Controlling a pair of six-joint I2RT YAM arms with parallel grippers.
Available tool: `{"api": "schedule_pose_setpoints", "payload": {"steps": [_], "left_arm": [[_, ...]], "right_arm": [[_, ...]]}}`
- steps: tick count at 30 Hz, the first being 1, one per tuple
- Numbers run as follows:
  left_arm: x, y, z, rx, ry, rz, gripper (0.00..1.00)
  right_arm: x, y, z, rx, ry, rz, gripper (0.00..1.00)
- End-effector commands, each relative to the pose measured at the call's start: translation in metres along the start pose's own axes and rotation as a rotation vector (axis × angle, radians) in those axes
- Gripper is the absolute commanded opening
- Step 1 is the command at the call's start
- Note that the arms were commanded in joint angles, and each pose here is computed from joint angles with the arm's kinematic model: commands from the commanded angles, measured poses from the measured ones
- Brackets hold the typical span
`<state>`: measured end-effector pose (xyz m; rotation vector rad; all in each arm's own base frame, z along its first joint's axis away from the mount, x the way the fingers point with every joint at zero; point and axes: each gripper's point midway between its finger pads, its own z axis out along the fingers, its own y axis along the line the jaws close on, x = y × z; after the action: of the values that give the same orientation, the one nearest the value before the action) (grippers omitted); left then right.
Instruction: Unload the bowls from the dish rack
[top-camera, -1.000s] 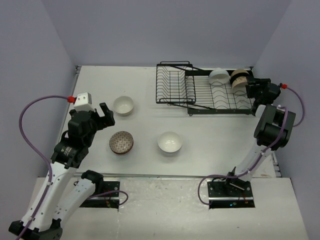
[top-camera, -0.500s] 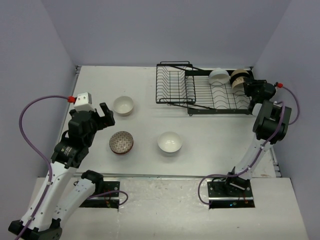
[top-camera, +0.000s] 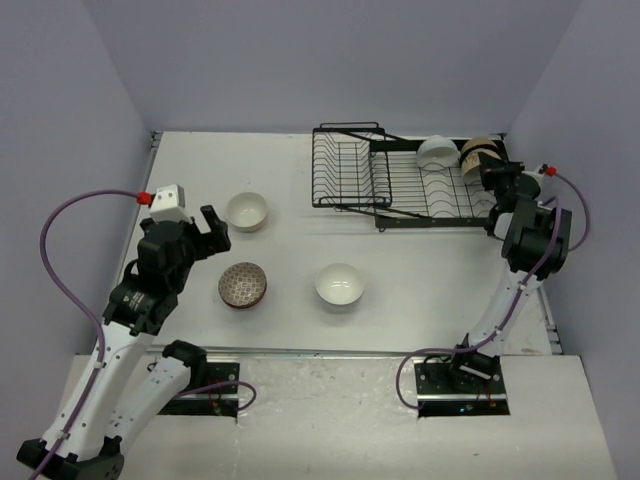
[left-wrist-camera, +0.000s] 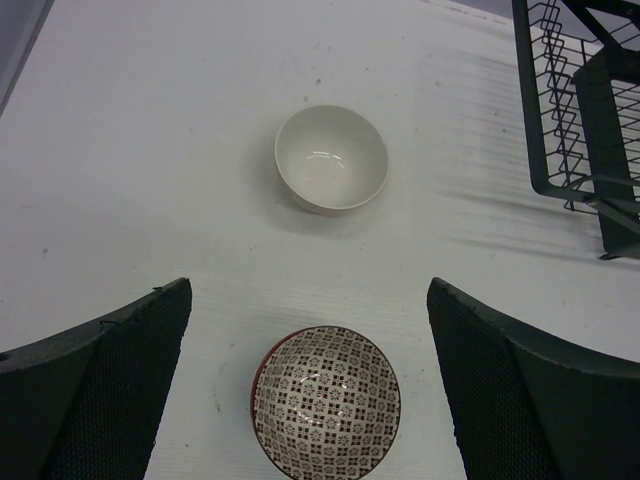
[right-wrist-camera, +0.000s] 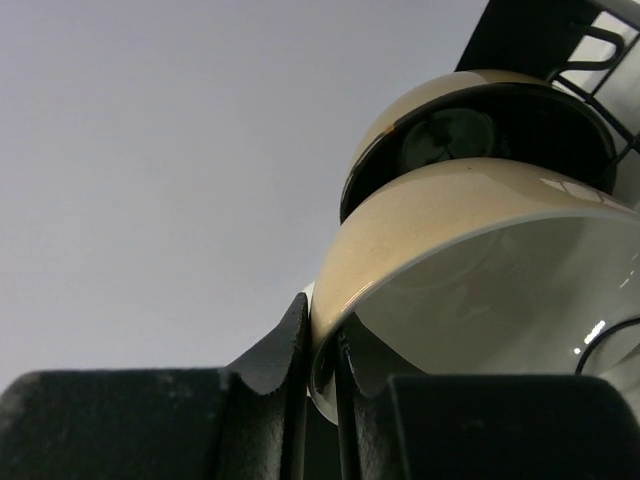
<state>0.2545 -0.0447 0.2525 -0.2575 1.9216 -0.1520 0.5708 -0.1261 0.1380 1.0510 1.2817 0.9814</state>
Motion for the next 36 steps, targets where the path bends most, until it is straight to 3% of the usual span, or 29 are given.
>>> {"api": "schedule_pose_setpoints", "payload": {"steps": [1,12,36], "left_arm": [[-0.004,-0.006,0.001,0.029,-0.023,0.009,1.00],[-0.003,-0.009,0.001,0.049,-0.019,0.015,1.00],[-0.002,-0.014,0.000,0.087,-0.025,0.018,1.00]], "right_arm": [[-0.003,0.036,-0.006,-0.205,-0.014,0.013,0.00],[0.001,0.079,-0.024,-0.463,-0.015,-0.056,0.00],[0.010,0.160,-0.061,-0.608,0.064,-0.139,0.00]]}}
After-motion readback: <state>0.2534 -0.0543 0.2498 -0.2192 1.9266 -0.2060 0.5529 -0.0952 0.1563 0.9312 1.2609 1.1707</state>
